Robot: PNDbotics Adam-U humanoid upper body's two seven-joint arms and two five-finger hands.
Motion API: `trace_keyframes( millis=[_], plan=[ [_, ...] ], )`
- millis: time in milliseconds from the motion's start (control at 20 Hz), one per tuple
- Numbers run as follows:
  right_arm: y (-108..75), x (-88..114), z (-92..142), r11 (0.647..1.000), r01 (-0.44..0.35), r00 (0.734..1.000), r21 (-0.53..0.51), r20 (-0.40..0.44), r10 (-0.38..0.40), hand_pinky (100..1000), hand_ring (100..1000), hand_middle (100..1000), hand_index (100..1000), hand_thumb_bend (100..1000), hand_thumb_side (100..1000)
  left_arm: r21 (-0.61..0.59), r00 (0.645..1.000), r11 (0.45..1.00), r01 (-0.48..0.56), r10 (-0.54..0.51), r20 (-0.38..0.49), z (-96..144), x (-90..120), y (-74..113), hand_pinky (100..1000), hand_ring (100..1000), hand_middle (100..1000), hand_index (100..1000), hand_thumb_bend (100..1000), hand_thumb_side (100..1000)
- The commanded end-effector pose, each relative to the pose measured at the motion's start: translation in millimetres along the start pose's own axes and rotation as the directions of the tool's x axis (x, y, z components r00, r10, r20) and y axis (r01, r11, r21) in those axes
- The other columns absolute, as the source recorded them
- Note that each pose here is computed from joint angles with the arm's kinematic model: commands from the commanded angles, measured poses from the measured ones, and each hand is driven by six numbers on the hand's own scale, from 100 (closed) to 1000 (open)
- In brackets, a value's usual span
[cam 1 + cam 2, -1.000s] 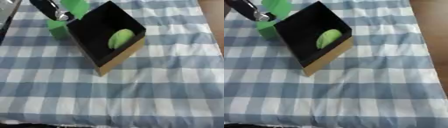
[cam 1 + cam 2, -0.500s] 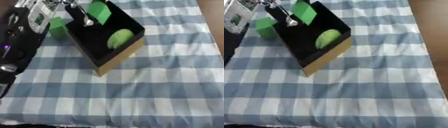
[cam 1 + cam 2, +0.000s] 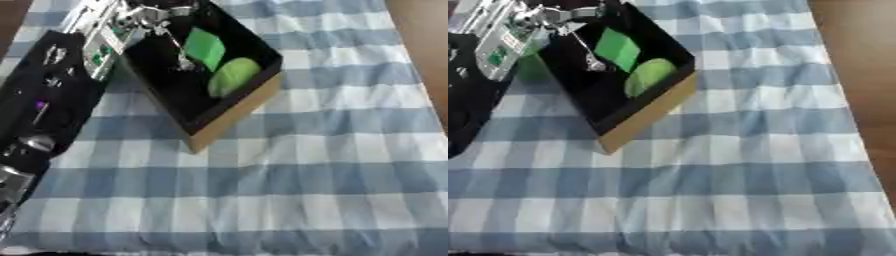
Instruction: Pick up objects on the table and place them in the box.
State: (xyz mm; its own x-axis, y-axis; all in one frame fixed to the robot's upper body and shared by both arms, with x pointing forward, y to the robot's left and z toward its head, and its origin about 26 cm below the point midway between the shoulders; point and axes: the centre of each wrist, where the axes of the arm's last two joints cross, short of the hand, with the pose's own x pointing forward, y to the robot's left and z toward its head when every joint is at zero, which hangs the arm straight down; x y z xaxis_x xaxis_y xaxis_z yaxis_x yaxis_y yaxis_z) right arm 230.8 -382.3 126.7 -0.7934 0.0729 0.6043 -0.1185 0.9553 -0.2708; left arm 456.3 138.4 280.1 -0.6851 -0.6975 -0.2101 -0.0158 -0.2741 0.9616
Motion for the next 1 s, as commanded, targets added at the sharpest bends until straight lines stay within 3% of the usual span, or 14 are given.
trace_keyframes(
  millis=[50, 350, 650, 1000],
  plan=[
    [-2.0, 5.6, -5.2, 1.0, -0.012, 1.0, 0.02, 0.012, 0.012, 905, 1000, 392, 896, 100, 562, 0.031, 0.999, 0.999, 0.032, -0.032, -0.019, 5.2, -3.9, 11.1, 906, 900, 854, 906, 657, 446],
    [-1.8, 5.6, -4.4, 1.0, -0.011, 1.0, 0.02, 0.007, 0.011, 906, 1000, 391, 896, 100, 563, 0.058, 0.998, 0.996, 0.065, -0.064, -0.023, 9.8, -3.4, 16.6, 912, 912, 862, 910, 674, 427],
    [-2.0, 5.8, -2.9, 1.0, -0.014, 1.0, 0.019, 0.001, 0.014, 906, 1000, 390, 896, 100, 562, 0.121, 0.997, 0.991, 0.062, -0.056, -0.056, 24.8, -10.1, 29.6, 900, 903, 844, 894, 632, 381],
    [-4.3, 7.0, -1.3, 0.999, -0.033, 0.999, 0.014, -0.004, 0.033, 906, 1000, 390, 896, 100, 562, 0.11, 0.968, 0.991, 0.069, -0.04, -0.249, 73.2, -60.3, 39.3, 894, 903, 845, 885, 653, 343]
  ],
)
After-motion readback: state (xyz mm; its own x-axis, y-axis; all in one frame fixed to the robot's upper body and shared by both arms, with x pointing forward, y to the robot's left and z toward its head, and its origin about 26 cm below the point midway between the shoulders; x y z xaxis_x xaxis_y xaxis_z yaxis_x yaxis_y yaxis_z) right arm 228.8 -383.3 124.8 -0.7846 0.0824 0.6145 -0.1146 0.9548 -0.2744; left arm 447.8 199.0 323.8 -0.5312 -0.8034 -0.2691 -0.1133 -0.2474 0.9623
